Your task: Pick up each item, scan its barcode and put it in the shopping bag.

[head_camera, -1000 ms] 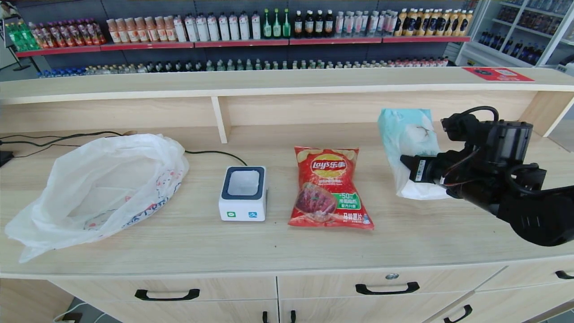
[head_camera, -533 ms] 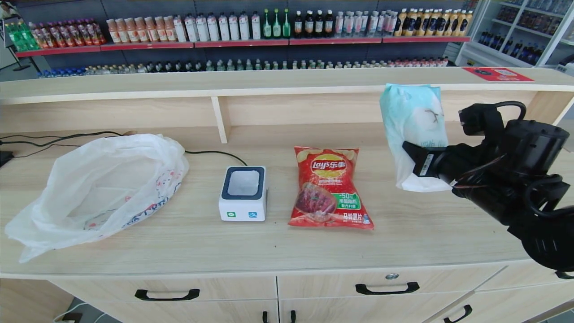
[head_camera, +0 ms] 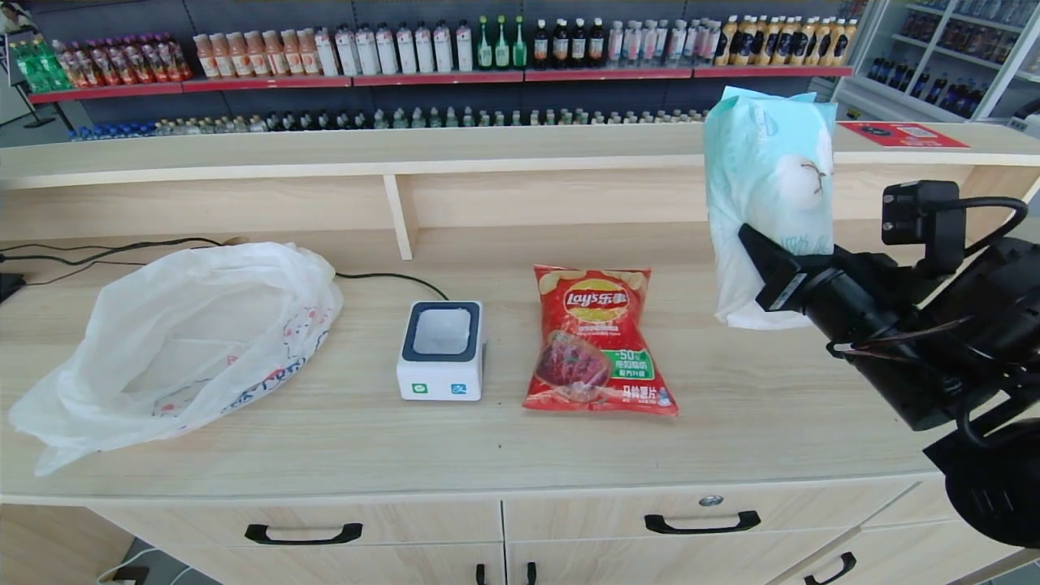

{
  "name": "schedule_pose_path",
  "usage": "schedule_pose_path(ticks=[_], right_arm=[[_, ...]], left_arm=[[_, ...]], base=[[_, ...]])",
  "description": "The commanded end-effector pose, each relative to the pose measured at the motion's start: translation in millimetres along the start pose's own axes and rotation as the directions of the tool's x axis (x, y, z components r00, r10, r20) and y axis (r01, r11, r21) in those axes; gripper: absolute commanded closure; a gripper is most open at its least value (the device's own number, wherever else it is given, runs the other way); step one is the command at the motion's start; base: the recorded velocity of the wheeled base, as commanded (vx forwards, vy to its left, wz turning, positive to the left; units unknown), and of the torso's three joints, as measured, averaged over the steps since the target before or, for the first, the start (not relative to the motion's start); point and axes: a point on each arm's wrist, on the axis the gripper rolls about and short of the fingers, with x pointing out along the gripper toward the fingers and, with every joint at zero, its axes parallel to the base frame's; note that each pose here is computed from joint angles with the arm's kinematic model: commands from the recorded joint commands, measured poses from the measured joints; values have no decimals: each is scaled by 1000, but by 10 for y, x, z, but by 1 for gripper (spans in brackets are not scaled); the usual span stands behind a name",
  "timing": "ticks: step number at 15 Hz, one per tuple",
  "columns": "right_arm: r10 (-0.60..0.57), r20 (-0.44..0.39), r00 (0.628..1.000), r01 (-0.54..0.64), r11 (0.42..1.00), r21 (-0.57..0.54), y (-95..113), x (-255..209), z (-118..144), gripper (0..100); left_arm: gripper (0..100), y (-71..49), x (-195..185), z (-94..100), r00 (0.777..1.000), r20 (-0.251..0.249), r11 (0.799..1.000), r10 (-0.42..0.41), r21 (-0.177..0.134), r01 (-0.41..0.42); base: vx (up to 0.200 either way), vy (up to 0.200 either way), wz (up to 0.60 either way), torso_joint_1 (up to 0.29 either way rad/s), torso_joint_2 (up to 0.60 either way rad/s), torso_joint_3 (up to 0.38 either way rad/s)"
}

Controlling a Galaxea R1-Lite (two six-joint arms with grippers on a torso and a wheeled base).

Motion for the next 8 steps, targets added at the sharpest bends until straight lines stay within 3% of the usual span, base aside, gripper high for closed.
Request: schedule_pose_path(ticks=[1, 4, 6, 8], right_arm=[[34, 18, 999, -34, 999, -8, 96, -53, 11, 100], [108, 56, 993, -105, 994, -40, 309, -167, 17, 100], [158, 2, 988, -157, 987, -34, 408, -354, -69, 100], [172, 8, 985, -171, 985, -30, 409, -478, 4, 100]], left_arm=[[0, 0, 0, 0, 1000, 0, 1000, 0, -1, 0], [0, 0, 1, 0, 1000, -2, 1000, 2, -1, -2], [0, 0, 0, 0, 1000, 0, 1000, 0, -1, 0], [0, 0, 1, 0, 1000, -2, 1000, 0, -1, 0]], base=[[0, 0, 0, 0, 0, 0], [0, 0, 0, 0, 0, 0], [0, 0, 0, 0, 0, 0], [0, 0, 0, 0, 0, 0]])
